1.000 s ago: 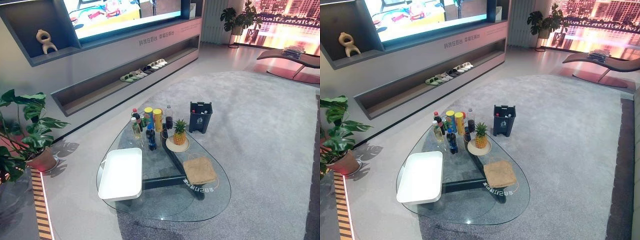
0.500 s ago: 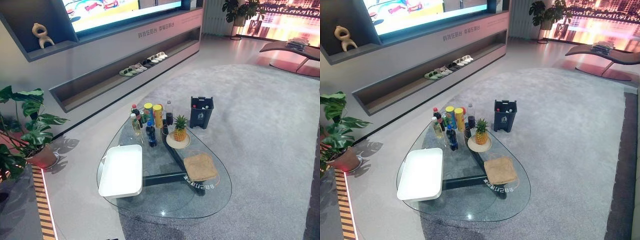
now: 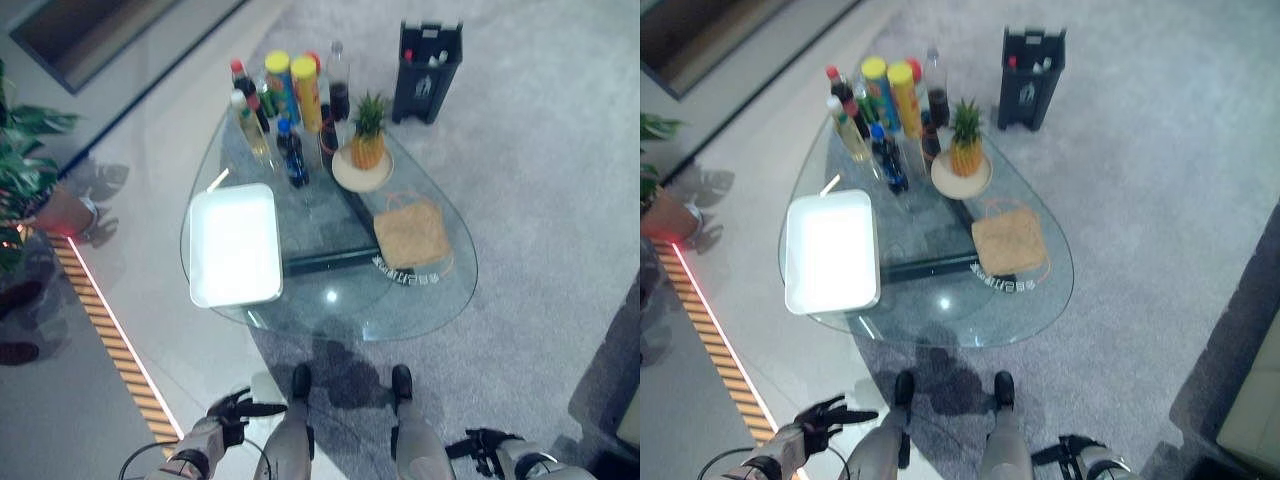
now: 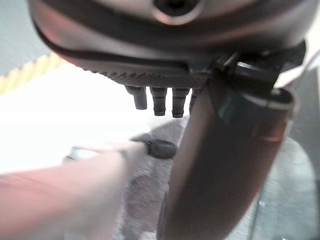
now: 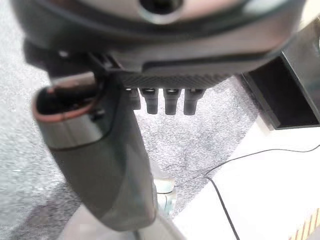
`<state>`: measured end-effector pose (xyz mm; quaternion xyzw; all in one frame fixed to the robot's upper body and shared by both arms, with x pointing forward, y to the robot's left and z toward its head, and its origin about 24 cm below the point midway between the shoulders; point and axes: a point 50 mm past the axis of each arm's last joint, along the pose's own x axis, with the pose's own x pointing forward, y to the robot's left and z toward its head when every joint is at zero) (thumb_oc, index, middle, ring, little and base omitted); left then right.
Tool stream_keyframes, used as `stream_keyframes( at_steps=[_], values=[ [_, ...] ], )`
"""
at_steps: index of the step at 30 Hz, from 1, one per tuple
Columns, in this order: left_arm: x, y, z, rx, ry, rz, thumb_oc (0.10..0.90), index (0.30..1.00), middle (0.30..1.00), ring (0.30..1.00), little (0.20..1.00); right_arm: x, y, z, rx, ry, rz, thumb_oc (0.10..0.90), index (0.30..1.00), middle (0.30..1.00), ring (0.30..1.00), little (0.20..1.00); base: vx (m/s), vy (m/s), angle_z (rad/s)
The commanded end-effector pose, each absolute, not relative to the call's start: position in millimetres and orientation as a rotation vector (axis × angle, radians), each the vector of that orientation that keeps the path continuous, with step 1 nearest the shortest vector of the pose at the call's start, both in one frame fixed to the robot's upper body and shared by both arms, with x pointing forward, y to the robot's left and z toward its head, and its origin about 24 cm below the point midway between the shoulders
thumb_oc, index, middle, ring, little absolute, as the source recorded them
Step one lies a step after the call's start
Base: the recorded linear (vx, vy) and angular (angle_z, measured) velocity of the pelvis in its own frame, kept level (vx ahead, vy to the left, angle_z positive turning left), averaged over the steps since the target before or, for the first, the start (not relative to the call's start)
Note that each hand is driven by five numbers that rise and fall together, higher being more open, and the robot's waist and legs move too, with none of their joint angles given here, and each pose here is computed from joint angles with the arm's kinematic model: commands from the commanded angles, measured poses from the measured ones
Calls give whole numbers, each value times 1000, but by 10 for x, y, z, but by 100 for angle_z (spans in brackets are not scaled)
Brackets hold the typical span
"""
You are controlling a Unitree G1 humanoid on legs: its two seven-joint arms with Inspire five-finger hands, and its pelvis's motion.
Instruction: Wipe the table with a cloth and put it in the basket.
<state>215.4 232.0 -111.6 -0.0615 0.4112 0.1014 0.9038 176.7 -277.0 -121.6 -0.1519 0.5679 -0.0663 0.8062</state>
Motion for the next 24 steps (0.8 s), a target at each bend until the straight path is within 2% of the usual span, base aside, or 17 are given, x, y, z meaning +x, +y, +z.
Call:
stream_keyframes(
  at_steps=[1, 9, 24],
  values=[
    [2317, 2565, -939, -113, 760, 295, 800, 900, 900, 900, 900, 1707, -2989, -1151, -358, 1234, -215, 800, 900, 900, 900, 900, -142, -30, 0],
    [2553, 2572, -749, -126, 664, 278, 800, 900, 900, 900, 900, 2014, -2996, -988, -304, 1106, -283, 800, 900, 900, 900, 900, -152, -52, 4],
    [2706, 2679, -541, -139, 551, 313, 800, 900, 900, 900, 900, 2537, -3092, -564, -245, 792, -401, 800, 900, 900, 900, 900, -43, -41, 3]
  ],
)
